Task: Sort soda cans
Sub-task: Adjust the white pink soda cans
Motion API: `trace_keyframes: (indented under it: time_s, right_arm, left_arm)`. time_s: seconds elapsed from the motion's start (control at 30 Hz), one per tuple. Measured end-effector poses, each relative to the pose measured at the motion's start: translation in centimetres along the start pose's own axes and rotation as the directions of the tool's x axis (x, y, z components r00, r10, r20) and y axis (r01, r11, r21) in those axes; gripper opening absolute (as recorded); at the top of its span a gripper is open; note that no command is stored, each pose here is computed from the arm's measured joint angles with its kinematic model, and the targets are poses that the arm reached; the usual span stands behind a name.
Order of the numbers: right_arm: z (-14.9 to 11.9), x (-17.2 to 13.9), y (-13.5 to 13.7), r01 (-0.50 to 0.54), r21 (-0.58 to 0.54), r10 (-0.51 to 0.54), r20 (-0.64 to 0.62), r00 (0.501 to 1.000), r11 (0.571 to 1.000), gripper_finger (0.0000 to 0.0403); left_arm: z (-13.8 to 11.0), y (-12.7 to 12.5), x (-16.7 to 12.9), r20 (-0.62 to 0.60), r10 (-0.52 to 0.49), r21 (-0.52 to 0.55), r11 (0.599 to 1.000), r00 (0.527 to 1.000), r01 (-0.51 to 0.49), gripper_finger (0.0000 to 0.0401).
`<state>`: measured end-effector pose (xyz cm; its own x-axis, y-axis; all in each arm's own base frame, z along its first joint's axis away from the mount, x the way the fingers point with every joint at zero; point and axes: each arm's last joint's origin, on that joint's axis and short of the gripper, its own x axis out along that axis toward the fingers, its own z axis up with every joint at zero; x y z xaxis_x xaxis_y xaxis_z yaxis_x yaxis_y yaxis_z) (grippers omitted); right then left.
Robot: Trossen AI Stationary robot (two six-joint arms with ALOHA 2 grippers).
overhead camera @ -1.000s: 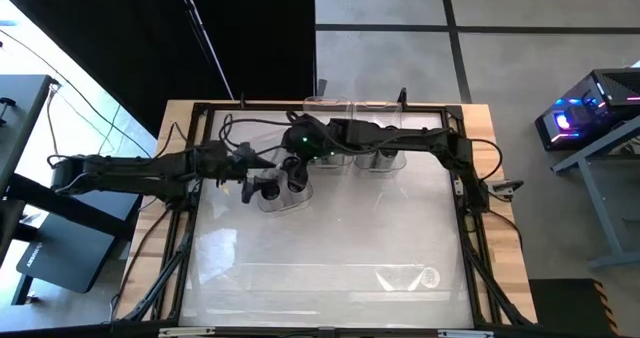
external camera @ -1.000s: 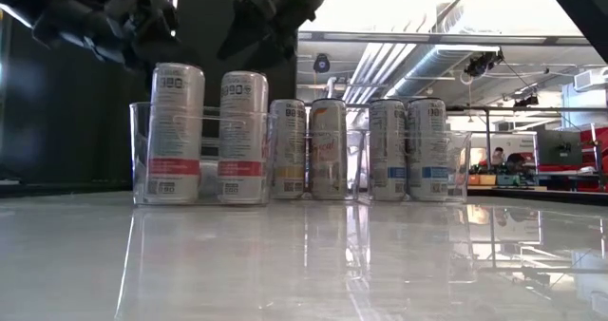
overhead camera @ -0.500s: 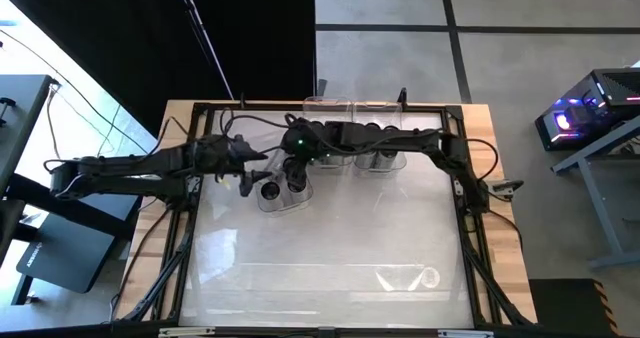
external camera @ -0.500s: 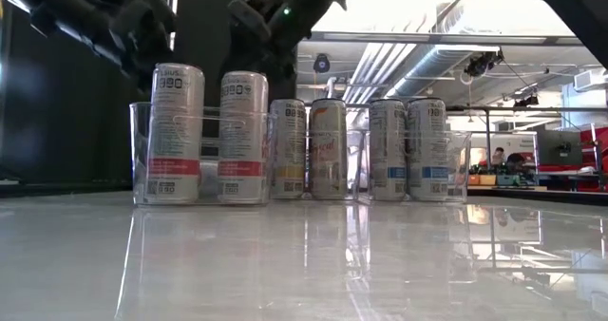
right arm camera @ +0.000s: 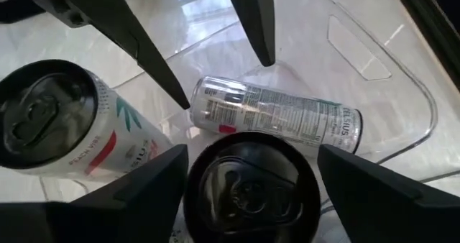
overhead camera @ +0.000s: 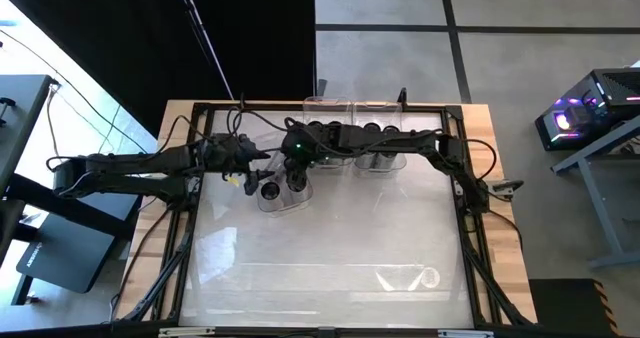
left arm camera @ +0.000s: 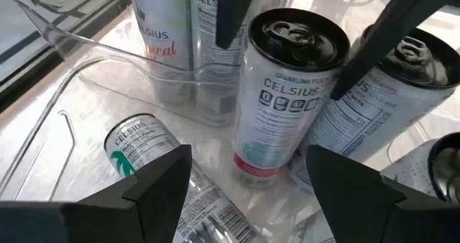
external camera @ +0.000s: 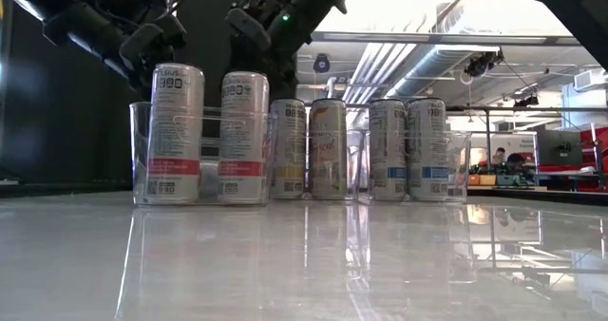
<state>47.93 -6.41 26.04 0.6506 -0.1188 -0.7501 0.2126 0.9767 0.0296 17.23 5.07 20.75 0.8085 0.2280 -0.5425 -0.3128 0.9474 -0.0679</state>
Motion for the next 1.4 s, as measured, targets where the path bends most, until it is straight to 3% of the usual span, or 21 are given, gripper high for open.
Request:
trace_keyframes:
  time_s: [0.33,0.7,0.97,1.27,1.4]
  right_arm:
    - [0.5,-1.2,0.1,0.011,-0.041,-0.013,-0.047,0.999,0.999,0.0235]
    - [0.9,-1.9,1.1,-0.078,-0.128,0.069,-0.074,0.995,0.989,0.0239]
    - [0.8,-0.8,1.4,-0.119,-0.120,0.112,-0.061,0.992,0.986,0.0241]
    - [0.8,-0.7,1.5,-0.176,-0.125,0.169,-0.060,0.984,0.977,0.0241]
    - [0.8,-0.7,1.6,-0.211,-0.118,0.204,-0.067,0.977,0.970,0.0263]
  left_arm:
    - [0.0,0.0,0.0,-0.003,0.001,0.000,1.000,1.000,-0.001,0.0268]
    - [0.0,0.0,0.0,-0.001,0.000,0.000,1.000,1.000,0.000,0.0268]
    - [0.6,0.0,-0.3,0.067,0.000,-0.019,1.000,0.998,0.001,0.0268]
    - [1.7,0.1,-1.3,0.031,0.070,-0.015,0.997,0.997,-0.070,0.0268]
    - [1.8,0.1,-1.4,0.035,0.070,-0.004,0.998,0.997,-0.070,0.0268]
